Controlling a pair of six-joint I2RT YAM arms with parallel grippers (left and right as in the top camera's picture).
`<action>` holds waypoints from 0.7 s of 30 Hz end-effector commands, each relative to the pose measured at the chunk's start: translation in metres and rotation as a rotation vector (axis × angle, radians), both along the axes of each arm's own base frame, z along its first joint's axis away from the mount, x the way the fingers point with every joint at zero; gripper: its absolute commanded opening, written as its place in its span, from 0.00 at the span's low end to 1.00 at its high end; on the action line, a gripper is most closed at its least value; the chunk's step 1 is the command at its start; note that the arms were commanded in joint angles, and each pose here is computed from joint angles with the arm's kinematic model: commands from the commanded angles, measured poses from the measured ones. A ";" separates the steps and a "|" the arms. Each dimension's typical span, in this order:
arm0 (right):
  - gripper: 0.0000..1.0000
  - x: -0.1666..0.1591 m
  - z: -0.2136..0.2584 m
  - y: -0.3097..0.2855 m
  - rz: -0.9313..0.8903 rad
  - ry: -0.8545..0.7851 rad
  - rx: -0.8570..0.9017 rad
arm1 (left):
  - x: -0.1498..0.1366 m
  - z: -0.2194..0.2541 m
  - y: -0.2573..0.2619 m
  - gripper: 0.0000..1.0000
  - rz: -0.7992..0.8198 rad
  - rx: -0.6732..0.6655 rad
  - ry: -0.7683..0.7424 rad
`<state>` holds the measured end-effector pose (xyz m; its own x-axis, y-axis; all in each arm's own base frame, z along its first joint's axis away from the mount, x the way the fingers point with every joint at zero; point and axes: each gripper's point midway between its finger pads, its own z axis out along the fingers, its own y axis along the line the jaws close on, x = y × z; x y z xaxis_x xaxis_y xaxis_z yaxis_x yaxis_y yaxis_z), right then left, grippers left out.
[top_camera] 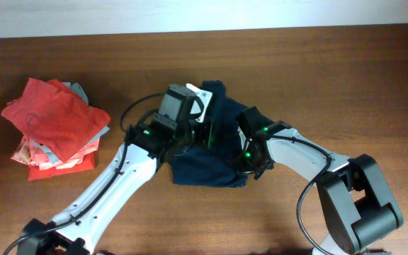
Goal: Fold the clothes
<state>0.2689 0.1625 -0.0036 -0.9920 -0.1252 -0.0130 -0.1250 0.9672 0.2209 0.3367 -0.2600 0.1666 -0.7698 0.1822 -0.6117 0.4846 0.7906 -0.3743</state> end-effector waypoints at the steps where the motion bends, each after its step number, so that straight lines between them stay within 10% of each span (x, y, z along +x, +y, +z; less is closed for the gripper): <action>1: 0.15 -0.030 -0.024 -0.002 0.021 0.106 -0.024 | -0.013 0.021 -0.035 0.34 -0.088 -0.088 -0.023; 5: 0.16 -0.031 -0.024 -0.002 0.021 0.108 -0.025 | -0.024 0.028 -0.052 0.52 -0.149 -0.125 -0.035; 21: 0.27 -0.026 0.001 -0.039 -0.057 0.073 -0.130 | 0.039 0.054 0.048 0.53 0.090 -0.095 -0.142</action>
<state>0.2466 0.1496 -0.0019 -0.9912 -0.1105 0.0730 -0.0948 0.9769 0.1915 0.3656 -0.2308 0.1986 -0.7299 0.0746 -0.6795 0.4665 0.7810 -0.4154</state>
